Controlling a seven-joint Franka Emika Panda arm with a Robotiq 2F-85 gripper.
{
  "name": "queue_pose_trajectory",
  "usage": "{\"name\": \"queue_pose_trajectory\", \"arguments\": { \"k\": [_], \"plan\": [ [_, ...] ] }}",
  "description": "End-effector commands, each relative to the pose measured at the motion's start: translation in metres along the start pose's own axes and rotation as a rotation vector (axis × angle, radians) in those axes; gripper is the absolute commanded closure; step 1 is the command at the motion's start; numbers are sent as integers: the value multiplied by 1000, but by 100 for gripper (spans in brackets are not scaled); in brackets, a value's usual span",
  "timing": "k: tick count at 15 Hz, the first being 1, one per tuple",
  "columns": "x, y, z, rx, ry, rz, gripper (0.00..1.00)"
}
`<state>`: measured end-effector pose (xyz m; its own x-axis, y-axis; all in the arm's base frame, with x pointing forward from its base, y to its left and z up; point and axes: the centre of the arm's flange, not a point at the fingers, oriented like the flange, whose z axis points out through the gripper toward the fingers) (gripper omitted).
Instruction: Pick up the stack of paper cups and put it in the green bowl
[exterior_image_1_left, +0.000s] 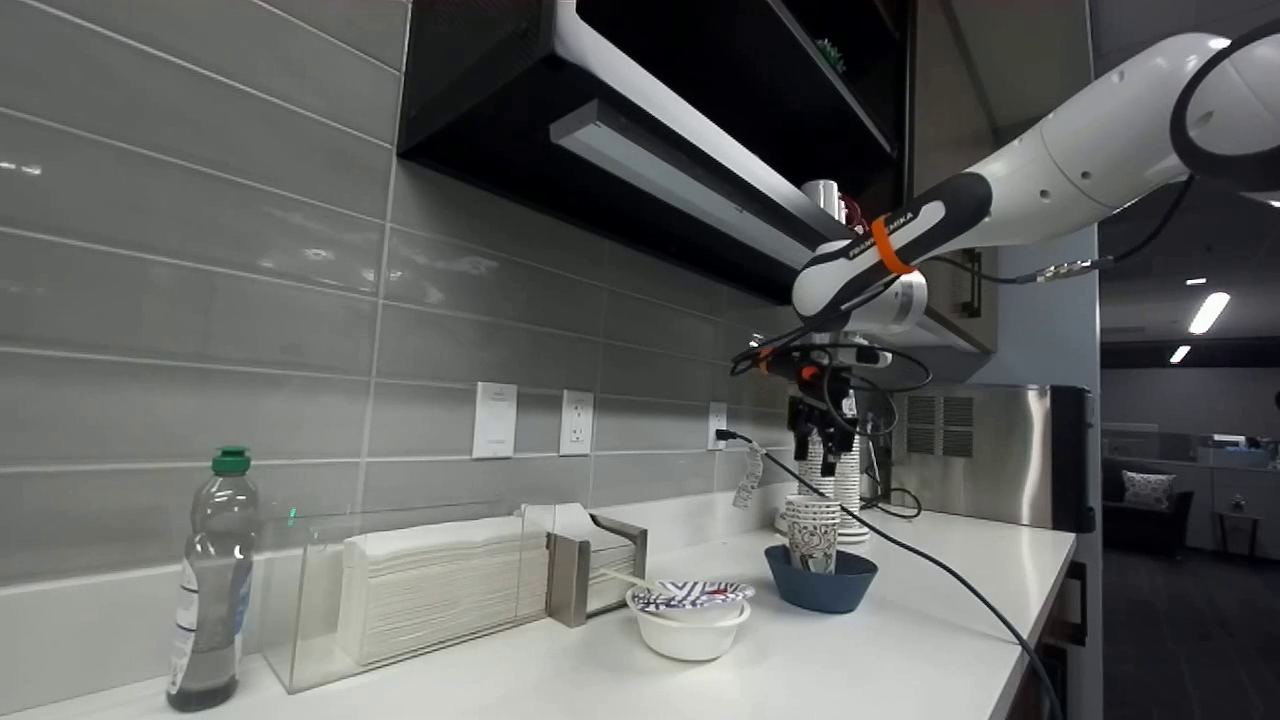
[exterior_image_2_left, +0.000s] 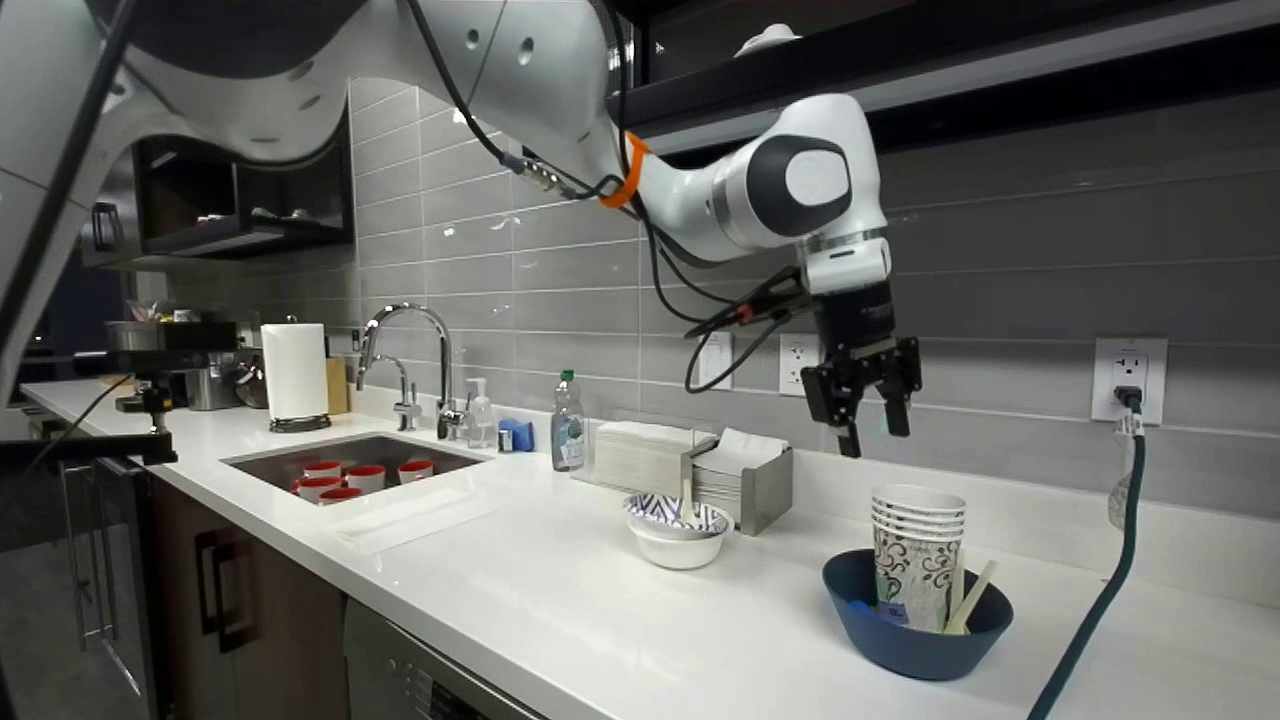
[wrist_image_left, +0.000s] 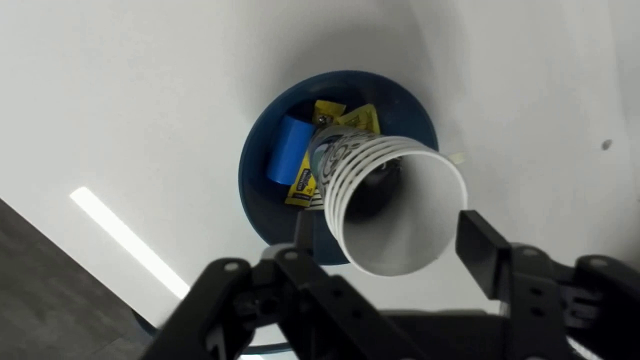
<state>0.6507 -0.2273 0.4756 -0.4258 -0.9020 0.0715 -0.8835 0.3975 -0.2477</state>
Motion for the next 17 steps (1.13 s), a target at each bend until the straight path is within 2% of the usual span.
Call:
{"name": "queue_pose_trajectory", "arguments": {
  "k": [1, 4, 7, 9, 13, 16, 17],
  "plan": [
    [-12, 32, -58, 63, 5, -139, 0],
    [-18, 93, -66, 77, -34, -323, 0],
    [-15, 126, -86, 98, -55, -486, 0],
    [-10, 148, -103, 142, -62, -580, 0],
    [2, 195, -139, 319, -73, -691, 0],
    [27, 231, -164, 480, -85, -701, 0],
    [5, 178, -154, 384, -58, -694, 0]
  ]
}}
